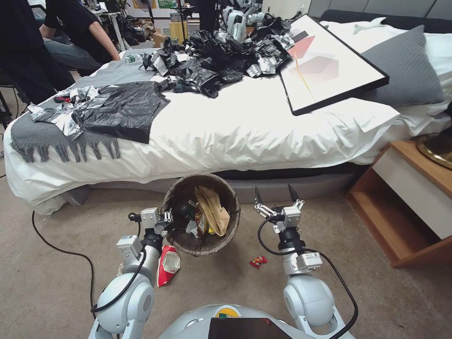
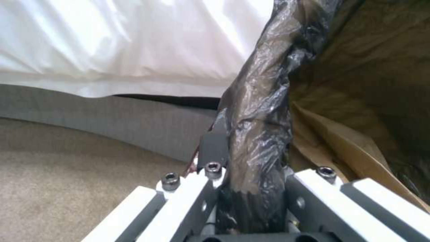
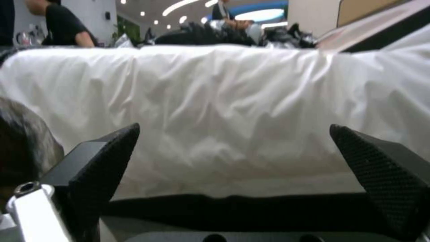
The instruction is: Pick up the trash bin, then pick up the garbage from the floor and place it into the trash bin.
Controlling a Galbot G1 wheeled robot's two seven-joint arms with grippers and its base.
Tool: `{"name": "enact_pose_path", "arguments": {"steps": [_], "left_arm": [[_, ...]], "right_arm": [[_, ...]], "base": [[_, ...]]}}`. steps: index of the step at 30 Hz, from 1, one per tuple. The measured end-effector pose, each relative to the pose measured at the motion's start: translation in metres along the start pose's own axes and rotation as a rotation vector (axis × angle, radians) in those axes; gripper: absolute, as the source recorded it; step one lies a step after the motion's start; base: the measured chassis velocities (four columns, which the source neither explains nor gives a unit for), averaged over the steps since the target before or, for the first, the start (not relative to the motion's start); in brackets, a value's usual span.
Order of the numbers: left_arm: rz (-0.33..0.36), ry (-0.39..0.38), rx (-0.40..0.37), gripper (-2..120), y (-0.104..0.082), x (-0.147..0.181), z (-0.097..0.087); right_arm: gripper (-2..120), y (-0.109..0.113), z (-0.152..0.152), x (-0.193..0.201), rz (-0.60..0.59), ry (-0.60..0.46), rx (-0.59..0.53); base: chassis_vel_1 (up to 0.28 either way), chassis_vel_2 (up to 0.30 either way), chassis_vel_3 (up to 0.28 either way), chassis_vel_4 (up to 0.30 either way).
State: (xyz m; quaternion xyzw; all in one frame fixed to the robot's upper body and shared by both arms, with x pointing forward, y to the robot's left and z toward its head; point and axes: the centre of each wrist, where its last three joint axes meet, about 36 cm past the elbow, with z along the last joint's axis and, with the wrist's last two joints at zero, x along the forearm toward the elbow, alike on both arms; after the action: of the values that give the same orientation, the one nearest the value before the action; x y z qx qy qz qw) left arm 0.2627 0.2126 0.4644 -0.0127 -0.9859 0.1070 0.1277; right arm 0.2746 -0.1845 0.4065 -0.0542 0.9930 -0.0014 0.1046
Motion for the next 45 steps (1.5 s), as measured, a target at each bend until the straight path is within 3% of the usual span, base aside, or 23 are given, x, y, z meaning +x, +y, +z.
{"name": "enact_pose_path", "arguments": {"steps": [5, 8, 16, 31, 45], "left_arm": [[0.001, -0.009, 0.000, 2, 0.001, -0.001, 0.001], [0.001, -0.020, 0.001, 2, 0.001, -0.002, 0.001], [-0.003, -0.027, 0.000, 2, 0.002, -0.002, 0.000], [0.000, -0.028, 0.002, 2, 0.002, -0.004, 0.002], [0.002, -0.031, 0.000, 2, 0.003, -0.004, 0.003]], "right_arm": [[100, -0.003, -0.003, 0.005, 0.026, 0.104, -0.007], [100, -0.001, -0.001, 0.015, 0.050, 0.316, -0.030], [100, 0.002, 0.023, 0.025, 0.046, 0.569, -0.071], [100, -0.002, 0.072, 0.045, 0.031, 0.842, -0.137], [100, -0.009, 0.105, 0.037, 0.056, 0.968, -0.165]], "base": [[0.000, 0.000, 0.000, 0.000], [0.000, 0.000, 0.000, 0.000], [0.000, 0.000, 0.000, 0.000], [0.000, 0.000, 0.000, 0.000], [0.000, 0.000, 0.000, 0.000]]}}
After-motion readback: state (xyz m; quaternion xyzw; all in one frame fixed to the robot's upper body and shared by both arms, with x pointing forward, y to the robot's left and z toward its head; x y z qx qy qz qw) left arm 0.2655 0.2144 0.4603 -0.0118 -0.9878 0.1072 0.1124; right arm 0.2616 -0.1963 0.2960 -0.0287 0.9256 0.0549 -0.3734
